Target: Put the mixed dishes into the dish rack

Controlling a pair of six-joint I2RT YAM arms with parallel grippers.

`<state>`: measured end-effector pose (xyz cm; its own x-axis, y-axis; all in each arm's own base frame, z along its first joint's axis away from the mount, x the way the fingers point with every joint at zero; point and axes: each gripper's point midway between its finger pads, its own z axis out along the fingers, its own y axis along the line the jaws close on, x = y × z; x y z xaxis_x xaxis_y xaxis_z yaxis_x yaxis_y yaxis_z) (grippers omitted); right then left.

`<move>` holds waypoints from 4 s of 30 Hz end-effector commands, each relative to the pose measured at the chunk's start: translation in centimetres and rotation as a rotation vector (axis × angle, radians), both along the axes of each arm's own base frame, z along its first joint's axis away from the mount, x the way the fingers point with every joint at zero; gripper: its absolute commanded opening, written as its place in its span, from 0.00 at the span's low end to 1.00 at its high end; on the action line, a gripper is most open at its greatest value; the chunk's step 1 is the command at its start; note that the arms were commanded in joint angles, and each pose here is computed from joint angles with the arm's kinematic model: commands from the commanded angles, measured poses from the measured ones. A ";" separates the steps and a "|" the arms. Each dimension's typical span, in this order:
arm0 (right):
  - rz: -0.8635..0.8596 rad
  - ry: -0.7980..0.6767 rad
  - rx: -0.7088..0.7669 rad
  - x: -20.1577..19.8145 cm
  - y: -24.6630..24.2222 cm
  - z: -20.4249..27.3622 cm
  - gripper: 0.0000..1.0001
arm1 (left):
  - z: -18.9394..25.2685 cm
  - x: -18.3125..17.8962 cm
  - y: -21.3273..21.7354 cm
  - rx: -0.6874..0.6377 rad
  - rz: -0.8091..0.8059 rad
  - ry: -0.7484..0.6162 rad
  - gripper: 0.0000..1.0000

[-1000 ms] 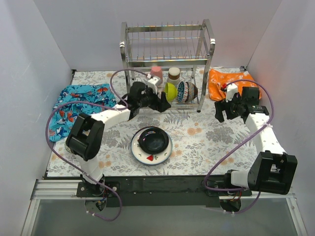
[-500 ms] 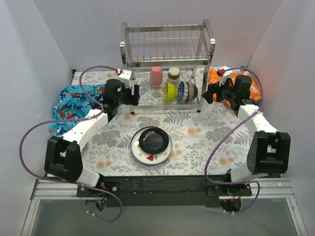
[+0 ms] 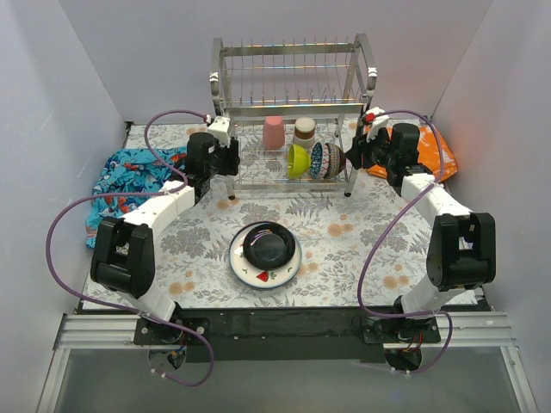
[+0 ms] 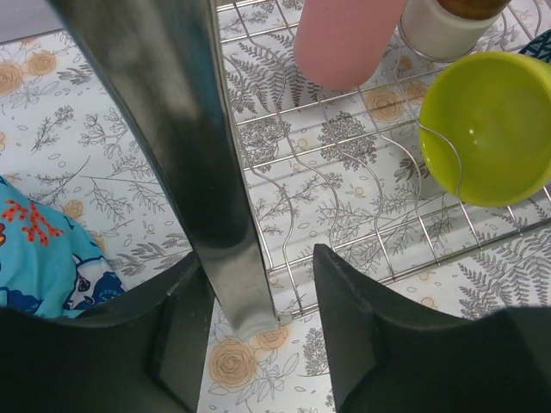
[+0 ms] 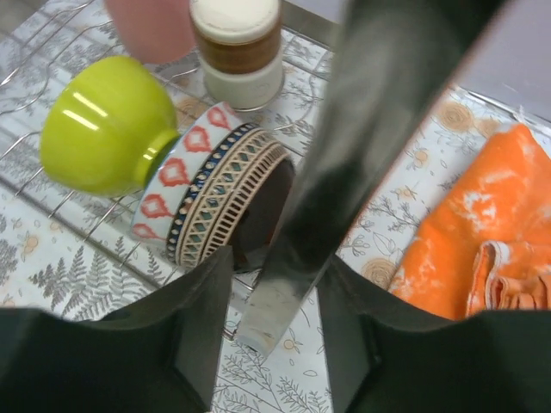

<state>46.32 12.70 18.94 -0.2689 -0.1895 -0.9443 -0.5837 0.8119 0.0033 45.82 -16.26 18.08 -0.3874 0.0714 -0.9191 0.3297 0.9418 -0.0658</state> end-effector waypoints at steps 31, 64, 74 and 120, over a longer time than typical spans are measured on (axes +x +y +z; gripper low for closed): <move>-0.005 0.111 -0.124 -12.6 -2.7 -0.6 0.83 | -3.4 -17.6 5.9 0.199 -0.210 0.167 0.83; 0.034 0.184 -0.127 -16.2 -2.6 -3.4 0.83 | -11.9 -25.0 24.3 0.468 0.074 0.750 0.45; 0.004 0.173 -0.128 -16.6 -3.1 -3.6 0.83 | -13.5 -25.5 24.8 0.475 0.112 0.785 0.20; -0.111 0.391 -0.366 -14.3 -7.4 -6.5 0.81 | 6.6 0.7 -0.4 -0.748 -0.734 0.471 0.00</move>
<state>30.46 5.77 11.13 -0.6480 -0.4162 -0.6379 -0.5064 0.8610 -0.0474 47.43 -14.58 19.68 -0.8439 -0.1180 -0.5234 0.4607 0.3408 -0.8195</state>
